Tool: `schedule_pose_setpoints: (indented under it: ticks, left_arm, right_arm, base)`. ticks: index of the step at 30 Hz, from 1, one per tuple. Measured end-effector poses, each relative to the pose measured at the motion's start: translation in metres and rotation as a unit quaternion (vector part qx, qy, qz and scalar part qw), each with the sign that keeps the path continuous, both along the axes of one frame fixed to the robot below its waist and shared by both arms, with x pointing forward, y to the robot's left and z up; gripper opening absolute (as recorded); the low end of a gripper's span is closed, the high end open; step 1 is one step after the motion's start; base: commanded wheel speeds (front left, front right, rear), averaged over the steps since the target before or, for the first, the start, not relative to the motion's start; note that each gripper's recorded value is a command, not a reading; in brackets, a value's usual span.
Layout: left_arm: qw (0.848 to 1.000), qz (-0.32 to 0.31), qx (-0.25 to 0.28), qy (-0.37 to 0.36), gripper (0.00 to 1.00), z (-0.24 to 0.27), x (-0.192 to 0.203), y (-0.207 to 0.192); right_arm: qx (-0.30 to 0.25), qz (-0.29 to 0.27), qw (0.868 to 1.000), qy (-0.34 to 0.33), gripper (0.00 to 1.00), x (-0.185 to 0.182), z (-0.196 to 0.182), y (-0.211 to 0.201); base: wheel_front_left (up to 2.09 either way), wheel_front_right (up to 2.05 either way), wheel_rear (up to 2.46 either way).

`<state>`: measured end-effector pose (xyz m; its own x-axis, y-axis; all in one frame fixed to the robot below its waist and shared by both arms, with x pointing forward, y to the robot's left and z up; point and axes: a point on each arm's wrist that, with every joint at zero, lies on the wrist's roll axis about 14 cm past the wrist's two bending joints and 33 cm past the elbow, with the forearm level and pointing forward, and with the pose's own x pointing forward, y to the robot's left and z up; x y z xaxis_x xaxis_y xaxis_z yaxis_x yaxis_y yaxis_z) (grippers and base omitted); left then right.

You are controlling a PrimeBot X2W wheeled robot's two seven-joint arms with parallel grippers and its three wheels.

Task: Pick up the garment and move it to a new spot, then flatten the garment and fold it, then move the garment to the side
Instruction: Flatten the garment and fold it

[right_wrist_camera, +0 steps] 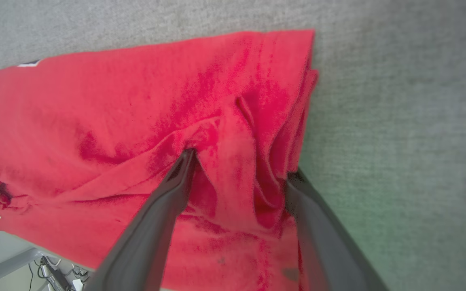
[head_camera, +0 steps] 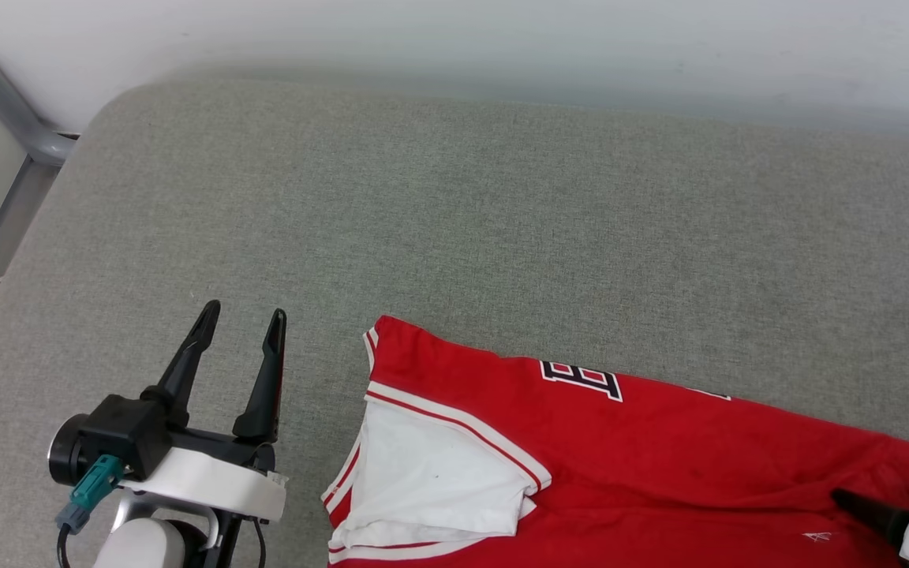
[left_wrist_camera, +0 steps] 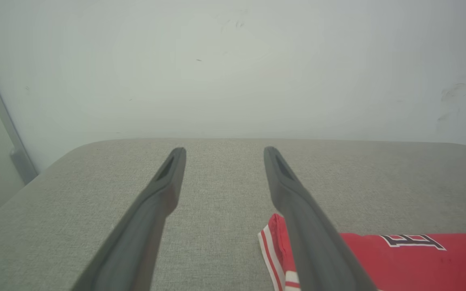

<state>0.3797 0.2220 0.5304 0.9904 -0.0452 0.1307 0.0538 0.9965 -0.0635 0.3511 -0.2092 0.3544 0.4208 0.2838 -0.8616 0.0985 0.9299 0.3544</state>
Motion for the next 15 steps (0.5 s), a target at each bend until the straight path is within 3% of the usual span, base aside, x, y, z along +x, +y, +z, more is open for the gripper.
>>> schedule_pose_setpoints:
  ticks: [9,10,11,13,14,15]
  left_arm:
    - [1.0,0.002,0.0,0.002,1.0,-0.003,-0.001,0.002]
    - [1.0,0.002,0.001,0.002,1.0,-0.003,-0.001,0.002]
    - [1.0,0.002,0.001,0.002,1.0,-0.003,-0.001,0.002]
    - [1.0,0.004,0.0,0.002,1.0,-0.003,-0.001,0.003]
    - [1.0,0.005,0.001,0.002,1.0,-0.003,-0.002,0.003]
    - [1.0,0.005,0.001,0.003,1.0,-0.003,-0.002,0.004]
  right_arm:
    - [0.024,0.016,1.0,0.002,1.0,0.001,-0.002,0.02]
    - [0.027,0.017,0.999,0.002,0.93,0.001,-0.003,0.022]
    - [0.03,0.017,0.999,0.001,0.78,0.001,-0.003,0.024]
    - [0.036,0.014,0.999,-0.003,0.18,0.002,-0.002,0.025]
    - [0.037,0.013,0.999,-0.005,0.0,0.002,-0.003,0.026]
    - [0.035,0.013,0.999,-0.009,0.0,0.003,-0.002,0.026]
  base:
    - [0.0,0.0,0.0]
    - [0.0,0.0,0.0]
    - [0.0,0.0,0.0]
    - [0.0,0.0,0.0]
    - [0.0,0.0,0.0]
    - [0.0,0.0,0.0]
